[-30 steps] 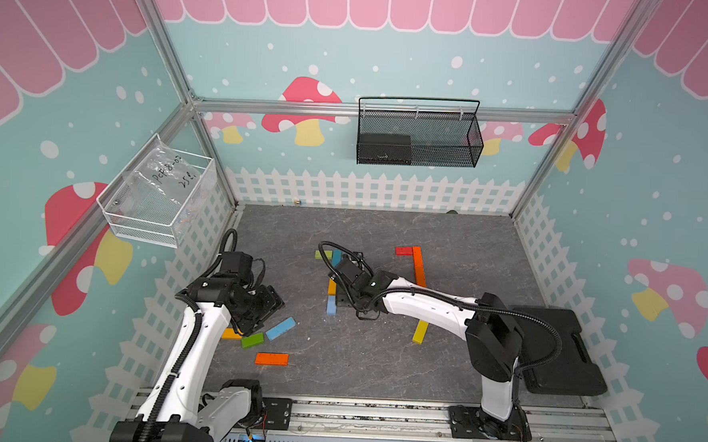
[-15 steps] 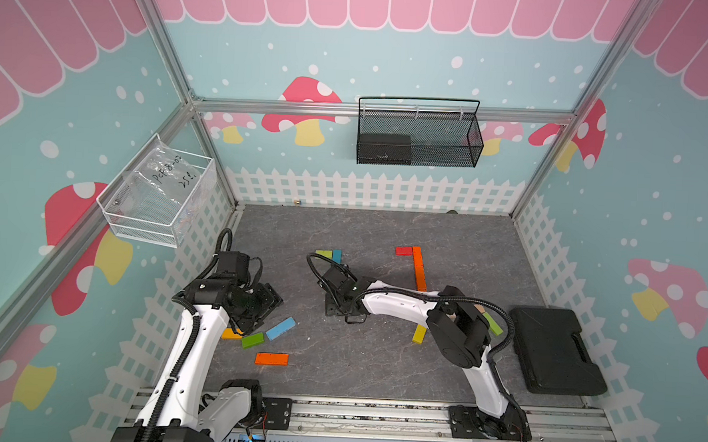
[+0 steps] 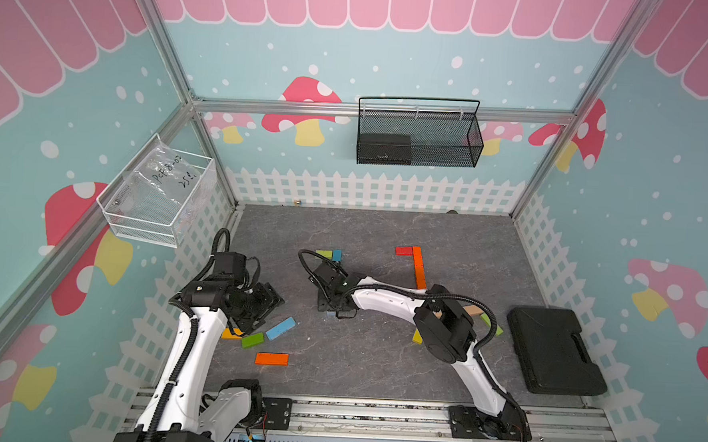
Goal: Assemble a giraffe with building blocks
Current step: Assemble the building block at the center of the board, then pick up the building block from the center of the board.
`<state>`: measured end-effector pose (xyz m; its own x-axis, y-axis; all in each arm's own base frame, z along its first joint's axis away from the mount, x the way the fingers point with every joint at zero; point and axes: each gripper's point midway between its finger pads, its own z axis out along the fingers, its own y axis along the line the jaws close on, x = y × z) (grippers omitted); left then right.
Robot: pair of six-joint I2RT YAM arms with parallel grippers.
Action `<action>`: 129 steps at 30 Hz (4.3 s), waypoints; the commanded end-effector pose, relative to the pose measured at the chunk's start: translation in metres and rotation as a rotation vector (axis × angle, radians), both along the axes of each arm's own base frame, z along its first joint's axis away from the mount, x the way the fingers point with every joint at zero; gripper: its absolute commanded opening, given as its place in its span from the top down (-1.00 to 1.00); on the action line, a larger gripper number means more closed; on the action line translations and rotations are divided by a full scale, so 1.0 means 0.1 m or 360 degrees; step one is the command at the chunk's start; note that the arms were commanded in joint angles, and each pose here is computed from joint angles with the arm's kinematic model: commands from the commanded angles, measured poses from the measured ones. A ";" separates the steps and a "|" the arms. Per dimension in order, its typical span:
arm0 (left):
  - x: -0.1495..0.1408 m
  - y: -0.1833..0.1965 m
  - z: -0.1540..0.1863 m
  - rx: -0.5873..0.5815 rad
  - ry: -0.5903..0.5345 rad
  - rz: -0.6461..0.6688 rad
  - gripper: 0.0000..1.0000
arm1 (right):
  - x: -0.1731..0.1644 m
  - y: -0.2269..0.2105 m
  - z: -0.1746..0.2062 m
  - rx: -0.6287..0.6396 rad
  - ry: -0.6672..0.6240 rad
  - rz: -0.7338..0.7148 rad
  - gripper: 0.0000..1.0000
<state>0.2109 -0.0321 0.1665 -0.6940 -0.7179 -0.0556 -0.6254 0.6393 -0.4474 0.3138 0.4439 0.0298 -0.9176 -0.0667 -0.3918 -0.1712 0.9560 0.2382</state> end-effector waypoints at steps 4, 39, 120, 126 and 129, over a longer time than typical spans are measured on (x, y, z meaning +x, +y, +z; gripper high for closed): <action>0.05 0.01 0.11 -0.0007 -0.0085 -0.0032 -0.47 | 0.00 -0.09 -0.12 -0.0085 0.0022 -0.0065 0.06; 0.06 0.05 0.14 -0.0031 -0.0113 -0.0025 -0.46 | 0.10 -0.13 -0.19 -0.0105 0.0016 -0.0181 0.26; -0.42 0.48 0.86 0.0314 -0.0114 0.0535 -0.57 | -1.29 0.45 1.11 0.0248 -0.1099 0.2059 -0.06; -0.48 0.42 1.21 0.0231 -0.0308 0.0575 -0.57 | -1.77 0.79 0.85 0.0347 -0.1110 0.2456 -0.04; -0.44 0.34 1.25 0.0146 -0.0360 0.0557 -0.57 | -1.84 0.92 0.68 0.0335 -0.1048 0.2519 -0.05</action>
<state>0.1707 0.0086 0.2896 -0.3816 -0.8750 -0.2979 -0.7027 0.4840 -0.5214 0.1431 0.5241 0.1063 0.1916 -0.6084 -0.7701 -0.9810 -0.1416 -0.1322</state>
